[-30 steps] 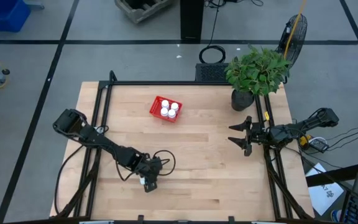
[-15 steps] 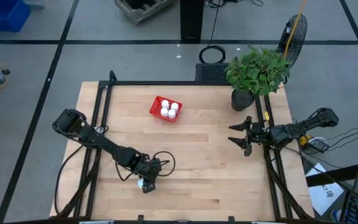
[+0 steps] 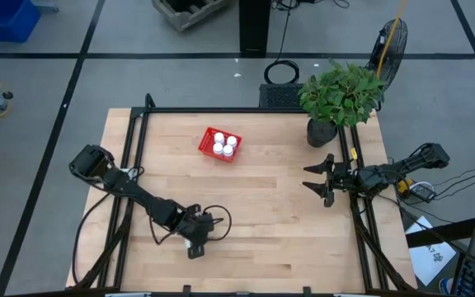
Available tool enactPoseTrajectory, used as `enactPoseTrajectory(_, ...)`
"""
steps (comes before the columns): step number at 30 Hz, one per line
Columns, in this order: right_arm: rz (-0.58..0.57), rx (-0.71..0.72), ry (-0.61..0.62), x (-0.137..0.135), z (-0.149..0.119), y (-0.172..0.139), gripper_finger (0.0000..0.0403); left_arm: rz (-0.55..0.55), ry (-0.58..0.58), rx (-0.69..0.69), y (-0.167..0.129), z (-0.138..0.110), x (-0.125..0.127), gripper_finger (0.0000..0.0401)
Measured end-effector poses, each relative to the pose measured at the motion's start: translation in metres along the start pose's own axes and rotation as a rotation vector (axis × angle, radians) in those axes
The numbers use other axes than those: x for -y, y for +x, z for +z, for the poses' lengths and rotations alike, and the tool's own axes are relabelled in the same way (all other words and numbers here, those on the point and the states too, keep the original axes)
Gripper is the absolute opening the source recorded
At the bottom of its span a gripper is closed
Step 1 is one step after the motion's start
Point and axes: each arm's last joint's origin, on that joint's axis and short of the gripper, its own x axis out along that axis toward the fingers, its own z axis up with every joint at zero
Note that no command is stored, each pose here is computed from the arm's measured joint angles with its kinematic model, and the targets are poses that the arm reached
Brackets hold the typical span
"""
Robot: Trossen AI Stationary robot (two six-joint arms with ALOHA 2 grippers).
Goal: Pick and place pill bottles into a basket
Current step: Put the white pill bottle into the orange basket
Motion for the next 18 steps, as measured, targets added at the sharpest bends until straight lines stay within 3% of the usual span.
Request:
enactPoseTrajectory(3,0.0,0.0,0.0,0.0,0.0,0.0,0.026,0.07,0.05,0.174,-0.001,0.006,0.006,0.0163)
enactPoseTrajectory(8,0.0,0.0,0.0,0.0,0.0,0.0,0.0262,0.114,0.098,0.35,-0.014,0.013,0.015,0.0163)
enactPoseTrajectory(12,0.0,0.002,0.001,0.0,0.0,0.0,0.026,0.25,0.163,0.53,-0.021,0.009,0.026,0.0163)
enactPoseTrajectory(16,0.0,-0.002,-0.001,0.0,0.0,0.0,0.0261,0.367,0.154,0.685,-0.026,0.01,0.032,0.0163)
enactPoseTrajectory(18,-0.001,-0.003,-0.002,0.0,0.0,0.0,0.026,0.372,0.14,0.738,-0.024,0.012,0.033,0.0163)
